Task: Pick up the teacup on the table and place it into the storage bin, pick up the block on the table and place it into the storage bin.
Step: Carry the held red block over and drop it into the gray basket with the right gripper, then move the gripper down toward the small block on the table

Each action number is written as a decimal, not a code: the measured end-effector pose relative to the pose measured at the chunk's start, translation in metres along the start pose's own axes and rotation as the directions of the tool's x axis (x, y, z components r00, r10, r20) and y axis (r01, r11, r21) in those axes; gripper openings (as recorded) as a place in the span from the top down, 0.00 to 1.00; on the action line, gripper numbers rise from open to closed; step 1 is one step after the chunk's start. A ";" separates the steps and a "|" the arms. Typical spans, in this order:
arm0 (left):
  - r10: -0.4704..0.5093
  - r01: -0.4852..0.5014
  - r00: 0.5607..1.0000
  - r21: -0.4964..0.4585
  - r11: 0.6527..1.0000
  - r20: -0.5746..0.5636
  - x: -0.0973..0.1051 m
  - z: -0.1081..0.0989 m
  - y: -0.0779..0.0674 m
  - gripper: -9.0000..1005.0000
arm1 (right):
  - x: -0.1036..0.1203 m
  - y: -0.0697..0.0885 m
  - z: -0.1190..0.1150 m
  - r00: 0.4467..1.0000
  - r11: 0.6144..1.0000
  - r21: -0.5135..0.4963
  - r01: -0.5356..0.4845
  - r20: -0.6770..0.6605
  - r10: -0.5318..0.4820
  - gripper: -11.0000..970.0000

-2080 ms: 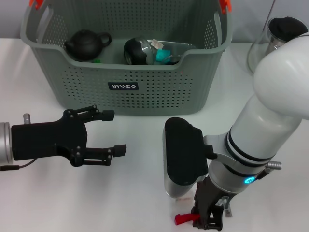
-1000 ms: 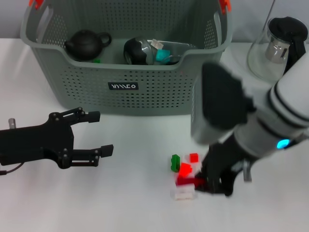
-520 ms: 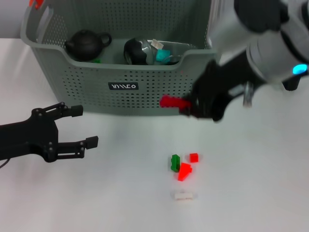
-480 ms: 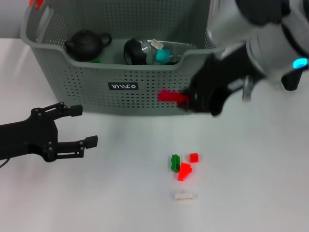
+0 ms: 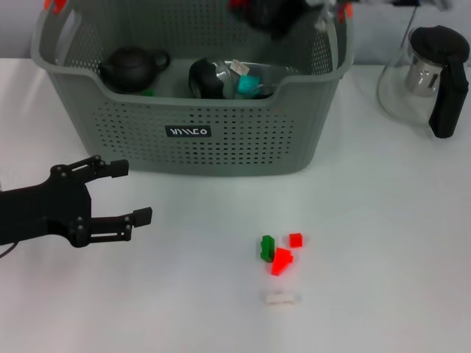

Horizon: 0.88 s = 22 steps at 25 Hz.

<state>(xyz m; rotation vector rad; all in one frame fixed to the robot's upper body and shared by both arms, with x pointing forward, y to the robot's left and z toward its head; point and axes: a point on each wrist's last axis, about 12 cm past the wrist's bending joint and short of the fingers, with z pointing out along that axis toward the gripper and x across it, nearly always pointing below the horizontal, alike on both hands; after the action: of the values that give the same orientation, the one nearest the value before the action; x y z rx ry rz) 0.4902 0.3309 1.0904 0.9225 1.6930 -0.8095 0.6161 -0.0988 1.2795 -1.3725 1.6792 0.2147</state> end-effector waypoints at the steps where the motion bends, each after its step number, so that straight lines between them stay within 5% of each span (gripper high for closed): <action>1: 0.001 -0.001 1.000 0.004 1.000 0.001 -0.001 0.001 0.000 0.08 | 0.001 -0.004 0.004 1.000 0.999 0.032 -0.010 0.017 0.009 0.66; 5: -0.001 0.001 1.000 0.014 1.000 0.007 -0.003 0.002 0.000 0.08 | 0.009 -0.016 0.018 0.999 0.990 0.132 -0.039 0.037 0.035 0.65; 17: 0.000 0.000 1.000 0.027 1.000 0.010 -0.007 0.004 0.002 0.08 | 0.024 -0.022 0.025 0.993 0.981 0.157 -0.115 0.022 0.113 0.61; 22: 0.001 -0.001 1.000 0.031 1.000 0.009 -0.007 0.004 0.002 0.08 | 0.021 -0.014 0.004 0.988 0.983 0.119 -0.143 0.074 0.134 0.38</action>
<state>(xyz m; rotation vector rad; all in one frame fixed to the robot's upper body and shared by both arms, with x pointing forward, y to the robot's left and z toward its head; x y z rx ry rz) 0.4955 0.3270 1.0958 0.9393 1.6759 -0.8401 0.6308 -0.1154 1.2675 -1.1463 1.7052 0.2287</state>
